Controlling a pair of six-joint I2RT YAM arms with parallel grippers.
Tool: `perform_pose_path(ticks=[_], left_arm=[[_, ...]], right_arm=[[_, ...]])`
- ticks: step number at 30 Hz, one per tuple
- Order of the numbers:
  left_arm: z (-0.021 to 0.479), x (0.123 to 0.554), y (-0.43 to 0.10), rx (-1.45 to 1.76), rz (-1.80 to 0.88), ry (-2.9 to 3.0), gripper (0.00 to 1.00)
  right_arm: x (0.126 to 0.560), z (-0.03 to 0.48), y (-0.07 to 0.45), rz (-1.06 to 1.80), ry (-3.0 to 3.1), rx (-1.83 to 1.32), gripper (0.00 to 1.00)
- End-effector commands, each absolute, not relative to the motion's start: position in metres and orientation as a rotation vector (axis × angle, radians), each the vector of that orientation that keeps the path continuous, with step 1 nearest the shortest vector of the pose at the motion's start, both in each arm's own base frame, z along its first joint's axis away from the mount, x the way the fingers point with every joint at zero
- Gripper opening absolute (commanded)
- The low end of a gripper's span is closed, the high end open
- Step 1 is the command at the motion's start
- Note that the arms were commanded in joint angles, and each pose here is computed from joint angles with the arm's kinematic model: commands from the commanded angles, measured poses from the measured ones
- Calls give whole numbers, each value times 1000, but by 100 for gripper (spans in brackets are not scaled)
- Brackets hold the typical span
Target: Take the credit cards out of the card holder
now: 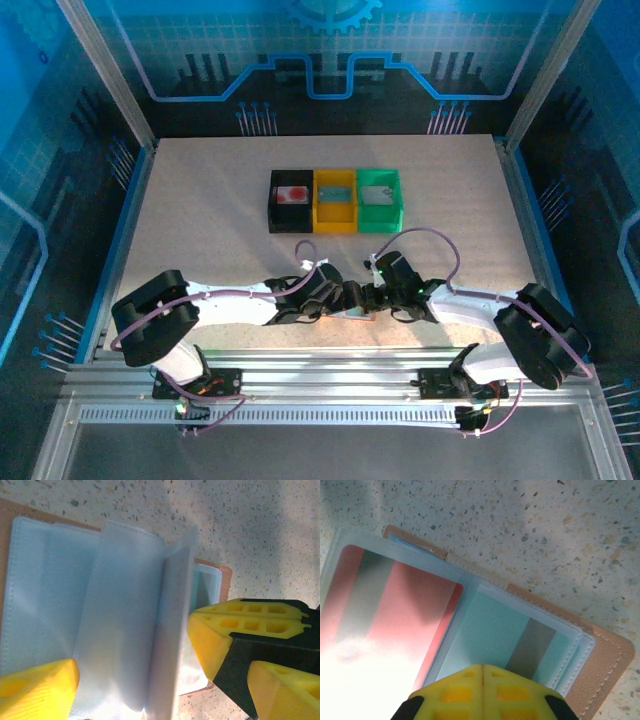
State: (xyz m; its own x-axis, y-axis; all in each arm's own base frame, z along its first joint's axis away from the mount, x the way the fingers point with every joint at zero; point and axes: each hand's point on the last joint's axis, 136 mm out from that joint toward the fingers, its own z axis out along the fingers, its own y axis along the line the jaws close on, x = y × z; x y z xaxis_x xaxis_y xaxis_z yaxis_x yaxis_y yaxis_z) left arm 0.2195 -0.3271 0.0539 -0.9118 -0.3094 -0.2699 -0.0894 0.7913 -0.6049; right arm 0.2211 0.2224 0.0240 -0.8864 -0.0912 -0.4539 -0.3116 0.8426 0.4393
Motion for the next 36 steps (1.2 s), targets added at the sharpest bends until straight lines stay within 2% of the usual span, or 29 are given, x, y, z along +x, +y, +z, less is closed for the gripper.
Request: perform_pose_path(ticks=[1, 11, 13, 22, 31, 36], left_arm=[[127, 234, -367, -242, -1135, 2433, 83], [130, 235, -363, -215, -1087, 2439, 70], [129, 235, -364, -211, -1089, 2440, 62], [128, 235, -369, -210, -1113, 2445, 49], [125, 235, -377, -230, -1171, 2436, 48], [125, 235, -380, -241, -1199, 2427, 47]], right_arm=[[219, 25, 228, 740, 2609, -310, 0], [220, 25, 228, 740, 2609, -309, 0], [220, 25, 227, 740, 2608, -308, 0], [220, 27, 225, 729, 2604, -302, 0], [219, 57, 231, 891, 2443, -310, 0], [221, 68, 222, 859, 2389, -287, 0]])
